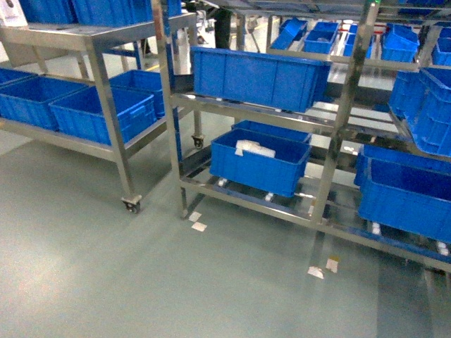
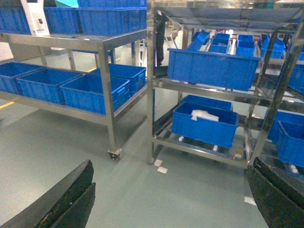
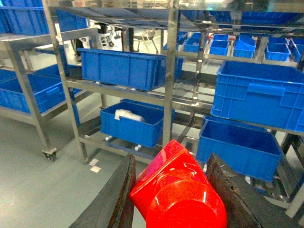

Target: Pick red block from blue box to shelf

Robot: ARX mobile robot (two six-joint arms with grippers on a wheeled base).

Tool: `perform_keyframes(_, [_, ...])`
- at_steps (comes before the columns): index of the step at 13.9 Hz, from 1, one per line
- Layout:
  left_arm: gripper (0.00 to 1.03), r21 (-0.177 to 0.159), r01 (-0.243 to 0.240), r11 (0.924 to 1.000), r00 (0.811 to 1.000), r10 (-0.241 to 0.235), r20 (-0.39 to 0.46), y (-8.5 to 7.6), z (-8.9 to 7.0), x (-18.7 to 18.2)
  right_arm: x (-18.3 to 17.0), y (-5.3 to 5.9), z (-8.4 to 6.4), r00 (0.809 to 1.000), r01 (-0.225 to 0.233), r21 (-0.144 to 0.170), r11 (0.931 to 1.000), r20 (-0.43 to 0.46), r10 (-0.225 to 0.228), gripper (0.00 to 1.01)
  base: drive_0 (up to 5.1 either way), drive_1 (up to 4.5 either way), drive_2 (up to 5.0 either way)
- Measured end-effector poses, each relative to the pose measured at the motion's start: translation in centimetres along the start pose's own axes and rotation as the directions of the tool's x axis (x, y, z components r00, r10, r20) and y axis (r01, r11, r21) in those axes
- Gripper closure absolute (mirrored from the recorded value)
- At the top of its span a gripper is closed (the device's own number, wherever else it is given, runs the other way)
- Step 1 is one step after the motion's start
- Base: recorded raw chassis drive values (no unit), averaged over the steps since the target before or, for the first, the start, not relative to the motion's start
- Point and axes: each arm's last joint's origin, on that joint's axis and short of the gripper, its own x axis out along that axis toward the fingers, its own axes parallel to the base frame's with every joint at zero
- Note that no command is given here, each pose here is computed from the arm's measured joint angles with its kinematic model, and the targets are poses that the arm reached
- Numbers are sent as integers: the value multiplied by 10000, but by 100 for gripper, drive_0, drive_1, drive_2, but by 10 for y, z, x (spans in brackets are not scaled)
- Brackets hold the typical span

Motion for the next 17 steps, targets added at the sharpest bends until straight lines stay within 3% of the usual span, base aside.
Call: perform_keyframes(17, [5,0,0,10000,10000,0,0,0,0,0,0,0,0,10000,0,0,10000,0,0,63,-148,-148,-148])
